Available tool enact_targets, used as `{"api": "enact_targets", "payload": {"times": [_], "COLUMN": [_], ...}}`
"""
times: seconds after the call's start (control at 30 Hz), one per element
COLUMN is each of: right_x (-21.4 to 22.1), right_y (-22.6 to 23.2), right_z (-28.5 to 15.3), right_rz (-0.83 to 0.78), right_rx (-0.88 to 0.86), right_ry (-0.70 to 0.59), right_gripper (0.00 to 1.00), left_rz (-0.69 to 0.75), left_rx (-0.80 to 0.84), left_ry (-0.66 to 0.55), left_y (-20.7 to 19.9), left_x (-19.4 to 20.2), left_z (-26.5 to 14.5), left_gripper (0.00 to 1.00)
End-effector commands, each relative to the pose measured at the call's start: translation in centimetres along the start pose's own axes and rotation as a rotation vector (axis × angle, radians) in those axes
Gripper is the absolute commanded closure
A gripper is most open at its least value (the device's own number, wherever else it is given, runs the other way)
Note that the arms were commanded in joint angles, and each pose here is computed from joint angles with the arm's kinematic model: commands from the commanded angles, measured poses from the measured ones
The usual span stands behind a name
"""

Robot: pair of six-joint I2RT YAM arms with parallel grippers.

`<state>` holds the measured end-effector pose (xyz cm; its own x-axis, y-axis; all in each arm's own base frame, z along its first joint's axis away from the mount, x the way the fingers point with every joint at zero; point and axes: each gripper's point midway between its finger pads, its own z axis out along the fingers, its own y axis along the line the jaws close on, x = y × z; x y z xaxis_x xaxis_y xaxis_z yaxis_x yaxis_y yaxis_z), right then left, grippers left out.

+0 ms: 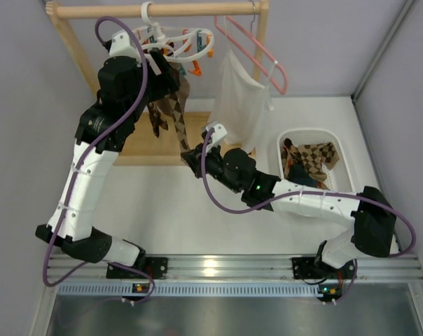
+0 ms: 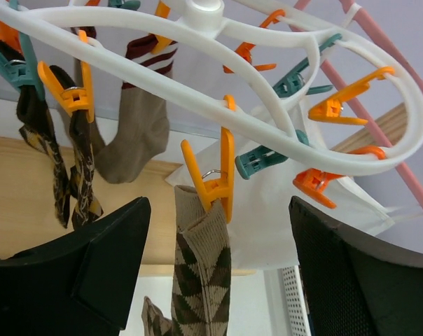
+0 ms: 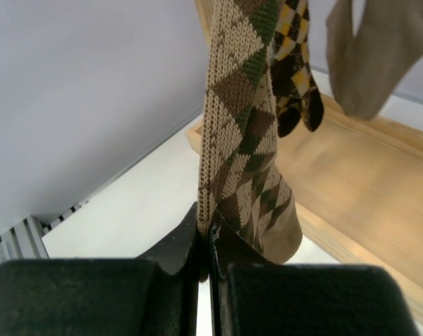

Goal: Remove the socks clipped to the hanger

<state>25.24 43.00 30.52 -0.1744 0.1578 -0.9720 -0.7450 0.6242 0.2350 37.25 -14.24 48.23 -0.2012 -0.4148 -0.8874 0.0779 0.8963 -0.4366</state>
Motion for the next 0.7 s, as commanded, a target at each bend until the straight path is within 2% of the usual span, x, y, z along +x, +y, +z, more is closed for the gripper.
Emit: {"api": "enact_targets", "payload": {"times": [0.0,0.27,0.4,0.67], "right_x": [-1.1,-0.5,-0.4,-0.1], "right_y": [1.9,1.7,1.7,1.6], "right_z": [0.0,0.2,0.1,-0.3], "right_rz": [-0.004,-0.002,0.0,-0.002], "right_rx": [-0.02,-0.011,-0.016,-0.015], "right_ry": [-0.023,-0.008,-0.007,-0.001], "right_gripper": [1.0,1.0,1.0,1.0], "left_rz": [0.022,0.046,0.066,0.092], "left_rx": [-0.066,-0.086,-0.098,-0.12], "left_ry": [-0.076,-0.089,-0.098,-0.091], "left_y": [0.8,1.0,1.0,1.1], "left_x": [-1.6,-2.0,-2.4,-2.0], "left_z": [0.3,0.6,1.4,2.9], "left_gripper": [0.17,0.25,0.35,0.35]}}
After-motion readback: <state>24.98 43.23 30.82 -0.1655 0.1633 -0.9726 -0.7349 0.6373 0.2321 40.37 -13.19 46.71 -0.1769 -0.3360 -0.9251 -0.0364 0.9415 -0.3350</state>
